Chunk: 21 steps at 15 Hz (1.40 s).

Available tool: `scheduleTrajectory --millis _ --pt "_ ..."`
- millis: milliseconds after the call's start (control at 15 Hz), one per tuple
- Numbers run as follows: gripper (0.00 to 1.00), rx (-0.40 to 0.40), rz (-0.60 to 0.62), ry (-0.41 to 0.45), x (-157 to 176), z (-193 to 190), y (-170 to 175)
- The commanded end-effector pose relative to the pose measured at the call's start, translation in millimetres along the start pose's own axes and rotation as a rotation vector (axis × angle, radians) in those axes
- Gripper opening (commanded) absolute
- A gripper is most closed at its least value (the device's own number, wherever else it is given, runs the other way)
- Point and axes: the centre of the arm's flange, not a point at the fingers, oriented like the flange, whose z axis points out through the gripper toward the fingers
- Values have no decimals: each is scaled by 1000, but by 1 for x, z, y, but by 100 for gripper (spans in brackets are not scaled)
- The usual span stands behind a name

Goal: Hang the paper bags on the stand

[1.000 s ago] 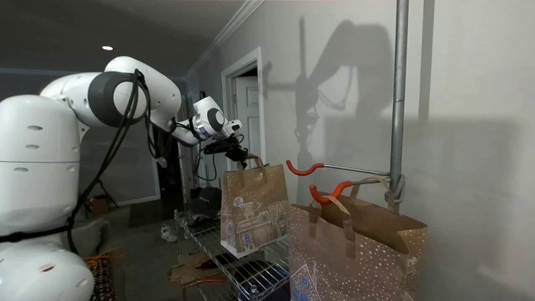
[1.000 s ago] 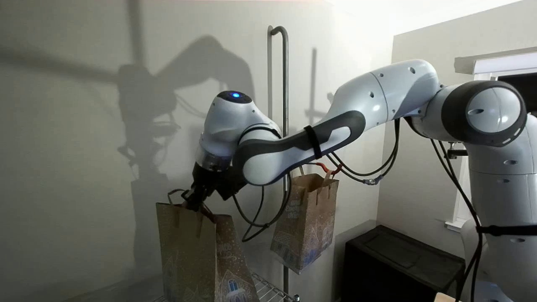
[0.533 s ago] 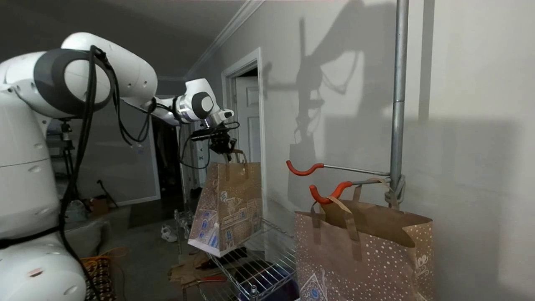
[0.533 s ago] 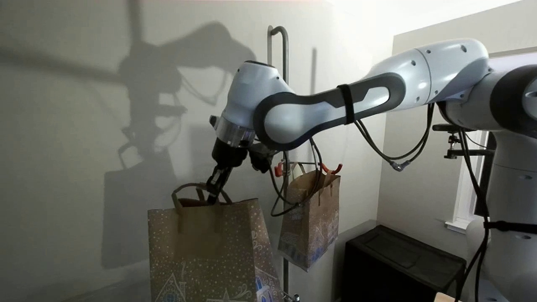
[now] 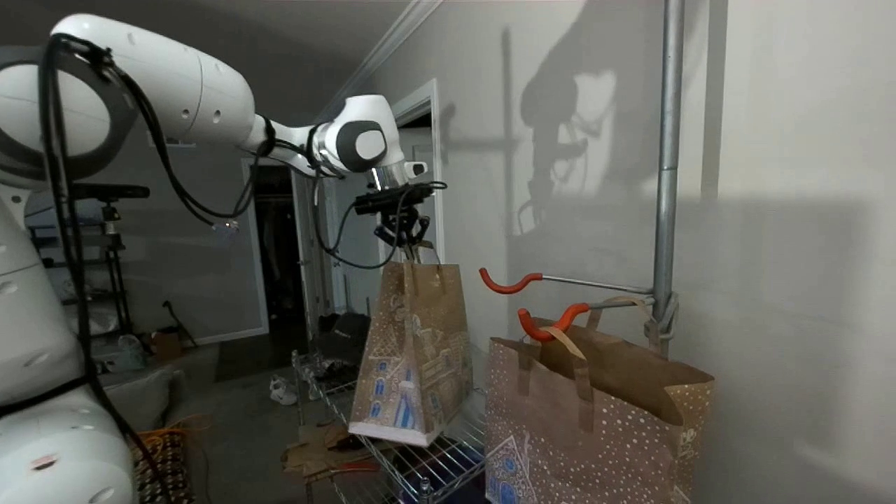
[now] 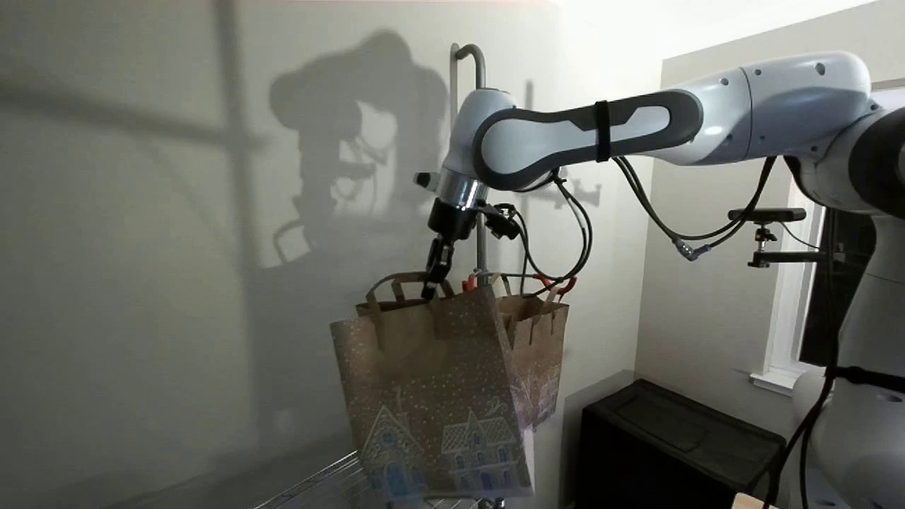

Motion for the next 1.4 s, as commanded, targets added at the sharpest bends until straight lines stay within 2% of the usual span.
scheduleTrajectory --millis 0,200,400,600,1000,1333 --pt "3 44 -34 10 -62 -16 68" --pt "4 64 -31 27 -95 -21 108" --pt "3 100 -39 57 -113 -25 127" --pt "4 128 -36 80 -121 -27 133" --pt "3 157 95 100 -128 -22 142" --pt "3 127 165 96 -132 -18 143"
